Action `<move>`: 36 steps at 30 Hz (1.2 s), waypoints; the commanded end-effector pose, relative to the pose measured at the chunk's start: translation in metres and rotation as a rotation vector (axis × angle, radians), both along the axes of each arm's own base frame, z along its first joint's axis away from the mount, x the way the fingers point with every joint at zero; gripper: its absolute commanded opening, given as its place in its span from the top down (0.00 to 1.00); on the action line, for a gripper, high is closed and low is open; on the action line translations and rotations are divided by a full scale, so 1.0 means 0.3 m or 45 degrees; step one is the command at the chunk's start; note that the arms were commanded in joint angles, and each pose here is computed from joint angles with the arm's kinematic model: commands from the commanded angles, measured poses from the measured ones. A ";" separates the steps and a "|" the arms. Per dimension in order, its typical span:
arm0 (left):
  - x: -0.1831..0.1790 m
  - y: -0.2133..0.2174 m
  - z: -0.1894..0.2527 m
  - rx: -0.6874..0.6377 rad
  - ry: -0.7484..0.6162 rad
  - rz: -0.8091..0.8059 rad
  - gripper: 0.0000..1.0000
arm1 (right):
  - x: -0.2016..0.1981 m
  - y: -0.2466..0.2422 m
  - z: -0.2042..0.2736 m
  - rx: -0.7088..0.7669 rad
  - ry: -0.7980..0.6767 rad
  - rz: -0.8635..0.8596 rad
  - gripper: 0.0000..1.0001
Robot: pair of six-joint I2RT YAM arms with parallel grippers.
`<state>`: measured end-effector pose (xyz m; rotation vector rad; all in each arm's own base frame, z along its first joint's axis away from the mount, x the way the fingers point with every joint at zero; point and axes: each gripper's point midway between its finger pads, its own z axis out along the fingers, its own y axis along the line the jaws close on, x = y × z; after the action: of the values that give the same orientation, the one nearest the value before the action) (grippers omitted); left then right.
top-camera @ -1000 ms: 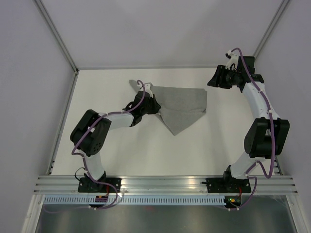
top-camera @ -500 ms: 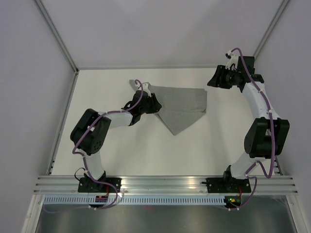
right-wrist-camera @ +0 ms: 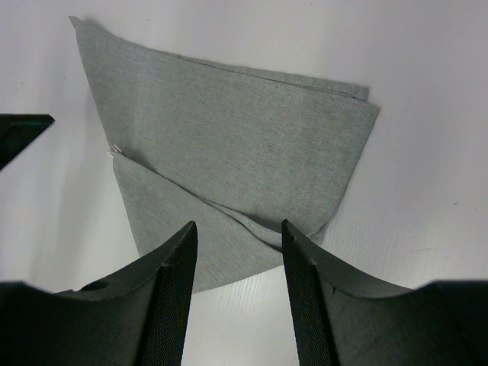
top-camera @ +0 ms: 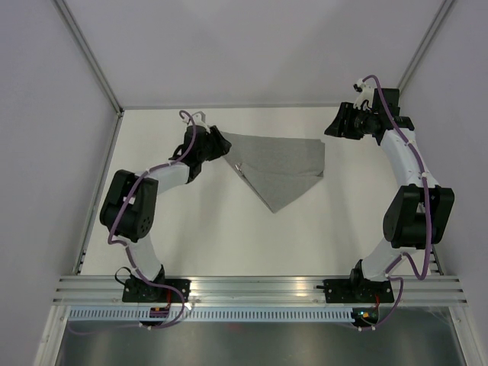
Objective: Fold the napkin, place the utensils inside, and roll it up
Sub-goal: Fold the napkin at the center of the board.
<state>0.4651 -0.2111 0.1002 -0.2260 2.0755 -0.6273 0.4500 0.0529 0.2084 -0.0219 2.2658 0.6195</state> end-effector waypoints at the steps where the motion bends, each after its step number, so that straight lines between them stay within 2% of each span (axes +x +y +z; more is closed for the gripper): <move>1: 0.131 0.102 0.144 -0.099 -0.083 0.179 0.41 | -0.011 0.013 0.064 0.029 -0.051 0.006 0.46; 3: 0.199 0.165 0.173 -0.133 -0.095 0.242 0.41 | -0.012 0.013 0.065 0.030 -0.051 0.002 0.46; 4: 0.225 0.182 0.132 -0.128 -0.067 0.258 0.41 | -0.012 0.013 0.073 0.031 -0.062 0.001 0.46; 5: 0.271 0.213 0.169 -0.139 -0.095 0.288 0.41 | -0.011 0.014 0.073 0.034 -0.059 0.002 0.46; 7: 0.312 0.239 0.098 -0.120 -0.035 0.313 0.41 | -0.011 0.014 0.074 0.035 -0.060 0.001 0.46; 8: 0.351 0.258 0.128 -0.129 -0.061 0.327 0.42 | -0.010 0.015 0.074 0.037 -0.059 0.001 0.46; 16: 0.462 0.316 0.005 -0.118 0.011 0.379 0.43 | -0.010 0.012 0.066 0.037 -0.054 -0.002 0.46; 36: 0.484 0.284 -0.078 -0.139 0.052 0.288 0.38 | -0.003 0.013 0.047 0.038 -0.040 -0.006 0.46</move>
<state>0.5999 -0.1215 0.0707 -0.5319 2.0439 -0.5449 0.4487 0.0541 0.2063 -0.0139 2.2716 0.6310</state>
